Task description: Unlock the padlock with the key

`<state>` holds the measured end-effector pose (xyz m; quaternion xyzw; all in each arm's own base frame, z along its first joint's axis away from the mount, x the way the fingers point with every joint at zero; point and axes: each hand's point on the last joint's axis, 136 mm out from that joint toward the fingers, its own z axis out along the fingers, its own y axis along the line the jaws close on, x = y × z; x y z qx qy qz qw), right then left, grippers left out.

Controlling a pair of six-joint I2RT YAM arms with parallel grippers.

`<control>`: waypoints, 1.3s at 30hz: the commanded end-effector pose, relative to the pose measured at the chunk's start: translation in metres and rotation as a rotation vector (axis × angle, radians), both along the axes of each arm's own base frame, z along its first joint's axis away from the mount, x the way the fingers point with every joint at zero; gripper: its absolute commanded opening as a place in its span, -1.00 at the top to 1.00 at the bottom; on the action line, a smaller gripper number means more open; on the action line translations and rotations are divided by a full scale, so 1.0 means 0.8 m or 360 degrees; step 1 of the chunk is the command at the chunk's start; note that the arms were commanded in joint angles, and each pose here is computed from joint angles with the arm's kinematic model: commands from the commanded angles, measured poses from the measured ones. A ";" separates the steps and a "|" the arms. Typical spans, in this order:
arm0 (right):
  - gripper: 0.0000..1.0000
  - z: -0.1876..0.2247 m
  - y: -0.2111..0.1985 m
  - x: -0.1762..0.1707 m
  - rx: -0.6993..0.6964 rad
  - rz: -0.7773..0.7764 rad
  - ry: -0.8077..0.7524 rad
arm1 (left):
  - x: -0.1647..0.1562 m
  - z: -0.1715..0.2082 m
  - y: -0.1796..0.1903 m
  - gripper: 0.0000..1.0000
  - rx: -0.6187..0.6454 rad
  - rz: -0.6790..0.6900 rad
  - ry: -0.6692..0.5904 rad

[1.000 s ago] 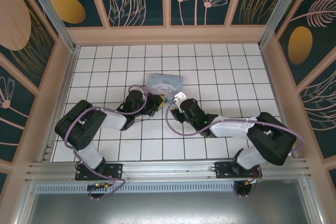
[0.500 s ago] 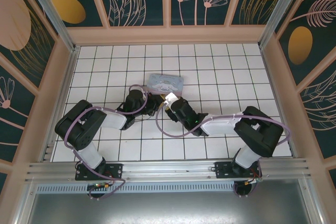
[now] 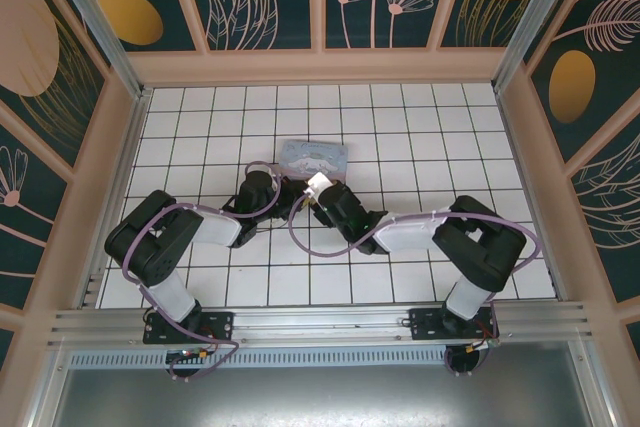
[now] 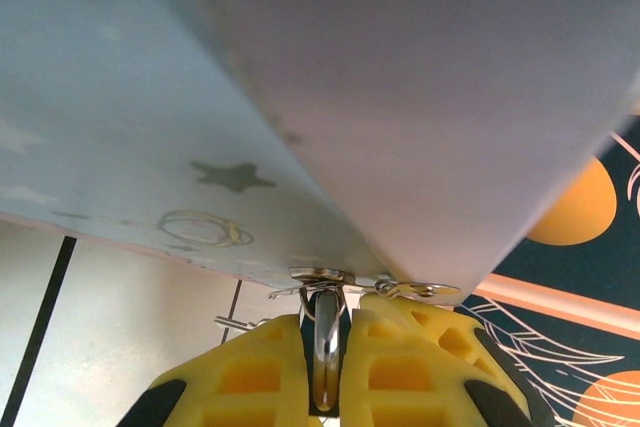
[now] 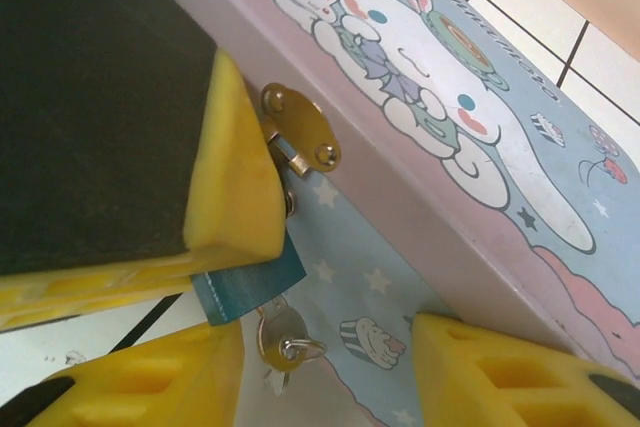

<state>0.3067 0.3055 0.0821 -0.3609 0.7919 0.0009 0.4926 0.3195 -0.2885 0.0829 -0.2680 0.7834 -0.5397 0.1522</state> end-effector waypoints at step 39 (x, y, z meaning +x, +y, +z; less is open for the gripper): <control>-0.22 0.078 -0.006 -0.038 0.1091 -0.0121 0.0534 | -0.010 -0.012 0.002 1.00 0.0095 -0.0068 -0.0049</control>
